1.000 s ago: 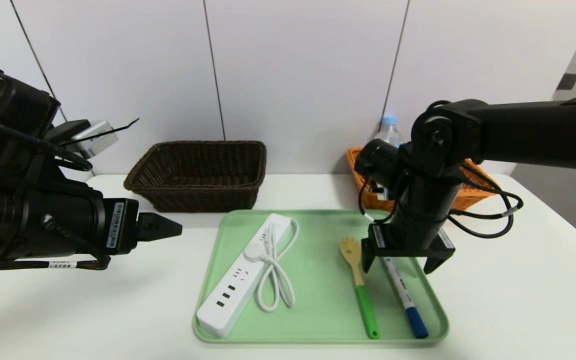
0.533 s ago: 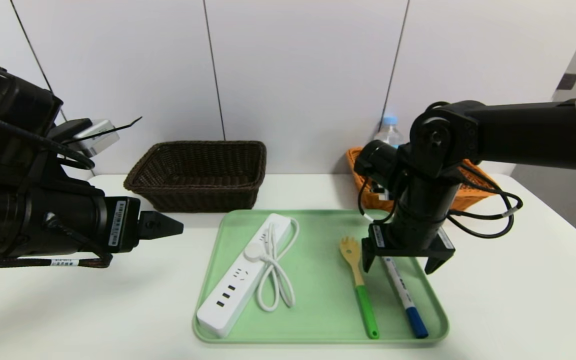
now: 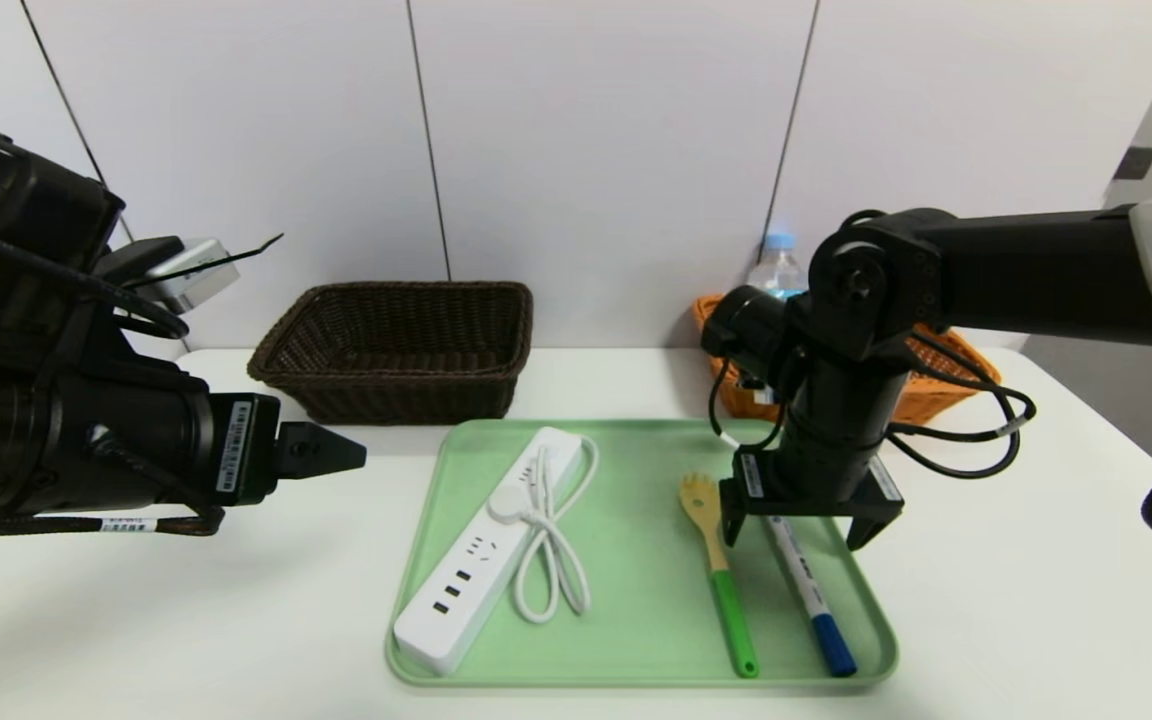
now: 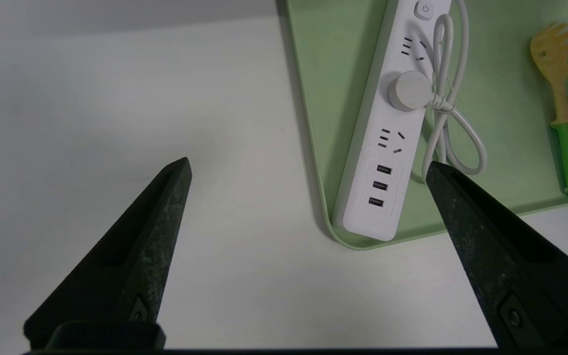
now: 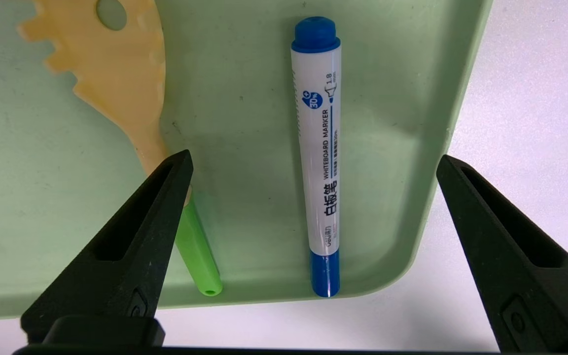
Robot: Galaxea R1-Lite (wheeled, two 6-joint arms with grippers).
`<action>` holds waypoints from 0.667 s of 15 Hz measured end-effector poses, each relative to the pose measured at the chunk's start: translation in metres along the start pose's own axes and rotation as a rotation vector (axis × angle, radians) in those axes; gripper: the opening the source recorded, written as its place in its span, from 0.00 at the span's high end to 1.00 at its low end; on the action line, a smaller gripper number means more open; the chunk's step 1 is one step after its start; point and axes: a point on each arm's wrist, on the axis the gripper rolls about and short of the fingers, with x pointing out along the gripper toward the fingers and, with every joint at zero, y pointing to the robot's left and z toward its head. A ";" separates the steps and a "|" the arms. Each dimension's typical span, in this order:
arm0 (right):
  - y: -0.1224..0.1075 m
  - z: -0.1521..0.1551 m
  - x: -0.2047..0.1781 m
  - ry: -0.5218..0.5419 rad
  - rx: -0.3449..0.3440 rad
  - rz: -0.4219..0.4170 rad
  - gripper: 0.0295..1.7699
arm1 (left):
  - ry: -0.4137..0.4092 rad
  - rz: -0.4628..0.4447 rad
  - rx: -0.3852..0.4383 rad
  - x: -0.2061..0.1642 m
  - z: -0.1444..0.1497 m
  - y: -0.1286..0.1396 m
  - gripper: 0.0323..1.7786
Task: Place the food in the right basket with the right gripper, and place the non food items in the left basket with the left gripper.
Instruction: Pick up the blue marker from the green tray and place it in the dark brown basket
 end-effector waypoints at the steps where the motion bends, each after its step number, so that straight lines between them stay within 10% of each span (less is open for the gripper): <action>1: 0.000 0.000 0.001 0.002 0.002 -0.001 0.04 | 0.000 0.000 0.000 0.000 0.000 0.000 0.05; 10: 0.001 0.001 0.004 0.012 0.002 -0.003 0.04 | -0.002 0.001 0.000 -0.001 0.000 0.000 0.05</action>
